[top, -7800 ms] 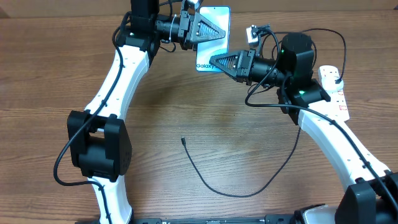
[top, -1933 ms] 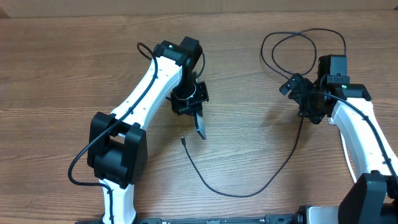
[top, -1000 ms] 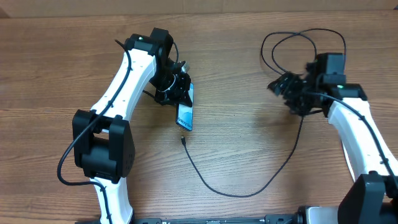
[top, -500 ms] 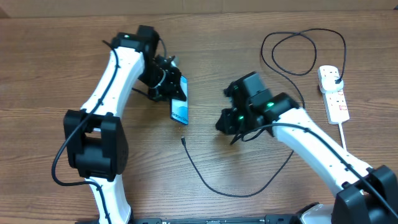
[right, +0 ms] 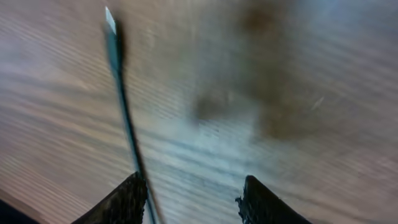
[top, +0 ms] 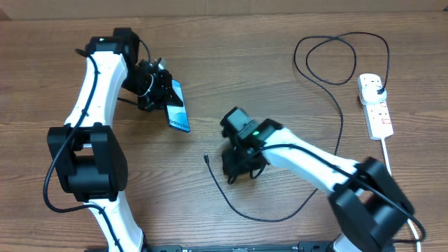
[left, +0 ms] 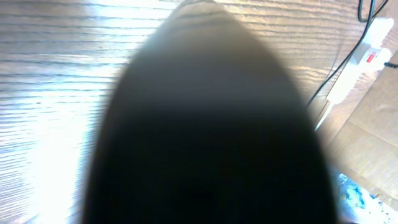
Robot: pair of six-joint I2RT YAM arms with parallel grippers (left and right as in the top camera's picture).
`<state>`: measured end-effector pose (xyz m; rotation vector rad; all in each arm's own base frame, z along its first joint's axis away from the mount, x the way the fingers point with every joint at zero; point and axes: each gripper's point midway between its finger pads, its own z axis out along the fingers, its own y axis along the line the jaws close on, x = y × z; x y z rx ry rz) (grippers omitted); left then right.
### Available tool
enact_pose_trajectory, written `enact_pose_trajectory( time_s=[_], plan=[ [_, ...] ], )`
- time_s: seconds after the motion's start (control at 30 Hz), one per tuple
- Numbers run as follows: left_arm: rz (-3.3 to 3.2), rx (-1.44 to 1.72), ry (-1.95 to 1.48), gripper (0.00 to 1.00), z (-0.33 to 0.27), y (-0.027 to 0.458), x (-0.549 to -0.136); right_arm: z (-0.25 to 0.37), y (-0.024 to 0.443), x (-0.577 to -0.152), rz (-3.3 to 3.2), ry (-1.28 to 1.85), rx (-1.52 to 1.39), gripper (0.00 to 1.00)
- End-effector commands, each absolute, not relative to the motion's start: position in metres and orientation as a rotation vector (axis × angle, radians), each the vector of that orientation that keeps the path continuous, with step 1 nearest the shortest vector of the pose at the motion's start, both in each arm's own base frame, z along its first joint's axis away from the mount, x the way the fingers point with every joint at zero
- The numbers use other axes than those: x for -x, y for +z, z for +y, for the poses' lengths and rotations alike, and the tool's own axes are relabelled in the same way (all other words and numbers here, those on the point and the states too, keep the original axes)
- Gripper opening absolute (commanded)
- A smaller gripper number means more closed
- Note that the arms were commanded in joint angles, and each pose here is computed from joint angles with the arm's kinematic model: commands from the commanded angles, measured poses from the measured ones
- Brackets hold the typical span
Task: Plug charger to phone and switch on socket
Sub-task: 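Move the right gripper down over the cable's USB-C plug, then close the right gripper on the USB-C plug and lift it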
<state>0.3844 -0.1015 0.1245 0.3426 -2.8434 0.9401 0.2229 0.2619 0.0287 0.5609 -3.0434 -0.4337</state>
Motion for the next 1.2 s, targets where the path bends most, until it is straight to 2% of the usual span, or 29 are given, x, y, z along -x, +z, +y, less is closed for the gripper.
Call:
enact_pose_trajectory(
  time_s=[0.0,0.23,0.53,0.7,0.8,0.93,1.17],
  plan=[
    [-2.862,-0.342,1.013,0.04,-0.103,0.145,-0.386,0.281,0.046,-0.23,-3.064,-0.471,-0.698,0.51],
    [-2.851,-0.445,1.014,0.04,-0.096,0.145,-0.391,0.306,0.046,-0.21,-3.077,-0.419,-0.876,0.55],
    [-2.758,-0.659,1.222,0.04,-0.06,0.161,-0.404,0.332,0.055,-0.243,-3.251,-0.525,-0.824,0.55],
    [-2.726,-0.733,1.256,0.04,-0.044,0.164,-0.404,0.339,0.038,-0.251,-3.276,-0.499,-0.835,0.52],
    [-2.734,-0.724,1.257,0.04,-0.041,0.164,-0.404,0.342,0.027,-0.254,-3.273,-0.49,-0.834,0.47],
    [-2.741,-0.712,1.255,0.04,-0.042,0.163,-0.404,0.344,0.022,-0.256,-3.275,-0.495,-0.834,0.33],
    [-2.742,-0.711,1.256,0.04,-0.042,0.163,-0.404,0.342,0.018,-0.259,-3.299,-0.465,-0.79,0.17]
  ],
)
